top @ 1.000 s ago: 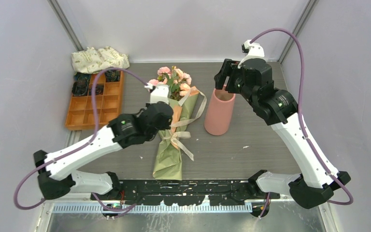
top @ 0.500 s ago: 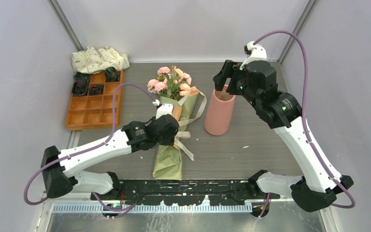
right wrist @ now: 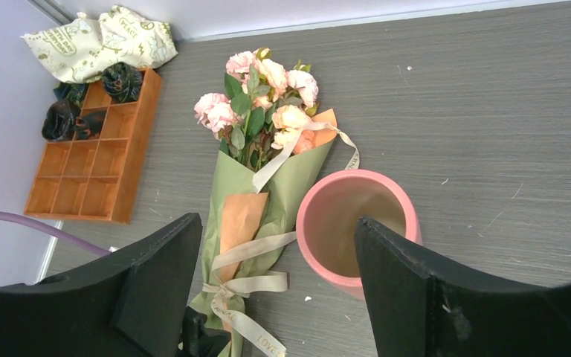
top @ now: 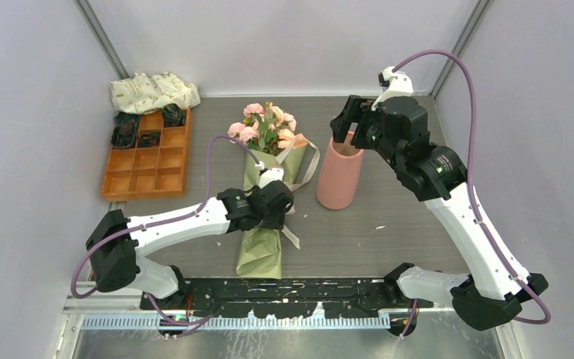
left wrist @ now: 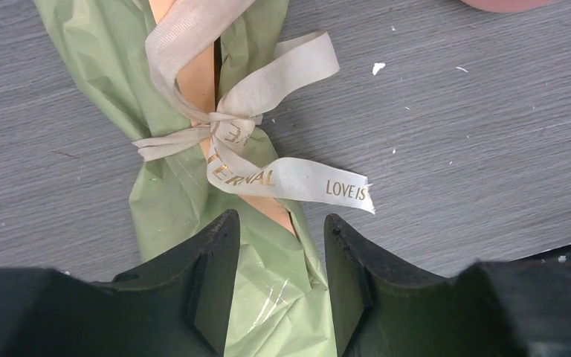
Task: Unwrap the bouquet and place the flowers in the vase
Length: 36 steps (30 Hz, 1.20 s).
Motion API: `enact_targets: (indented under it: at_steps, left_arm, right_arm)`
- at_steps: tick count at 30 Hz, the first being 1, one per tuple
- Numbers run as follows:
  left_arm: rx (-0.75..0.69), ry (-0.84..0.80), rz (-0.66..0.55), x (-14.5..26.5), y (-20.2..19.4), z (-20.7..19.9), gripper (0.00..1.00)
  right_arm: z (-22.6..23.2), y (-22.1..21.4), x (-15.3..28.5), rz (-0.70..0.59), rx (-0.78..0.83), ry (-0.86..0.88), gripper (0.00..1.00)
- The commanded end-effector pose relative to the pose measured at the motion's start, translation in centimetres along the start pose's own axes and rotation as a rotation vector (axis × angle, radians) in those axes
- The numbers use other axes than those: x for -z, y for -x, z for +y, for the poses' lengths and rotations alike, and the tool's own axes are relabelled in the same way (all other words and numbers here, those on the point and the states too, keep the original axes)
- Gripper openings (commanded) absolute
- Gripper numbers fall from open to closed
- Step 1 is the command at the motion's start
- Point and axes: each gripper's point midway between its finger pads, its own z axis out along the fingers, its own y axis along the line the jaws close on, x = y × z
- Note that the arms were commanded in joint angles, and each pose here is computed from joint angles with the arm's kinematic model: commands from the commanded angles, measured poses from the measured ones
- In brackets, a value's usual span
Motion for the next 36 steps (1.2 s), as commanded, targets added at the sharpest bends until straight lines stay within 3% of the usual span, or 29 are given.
enact_targets:
  at_steps: [1,20,30,36]
  left_arm:
    - [0.029,-0.003,-0.051,-0.1,1.1,-0.4,0.47]
    - [-0.04,0.104,-0.035,-3.7,0.4,0.5,0.44]
    - [-0.039,0.114,-0.058,-3.2,1.6,0.4,0.02]
    - [-0.016,0.117,-0.107,-1.9,2.8,0.9,0.0]
  right_arm:
    - [0.4,1.5,0.6,-0.064,-0.012,0.019,0.8]
    - [0.4,0.8,-0.4,-0.044,-0.015,0.013,0.81]
    - [0.4,0.4,-0.4,-0.037,-0.023,0.019,0.79]
    - [0.6,-0.2,-0.6,-0.022,-0.025,0.03,0.78]
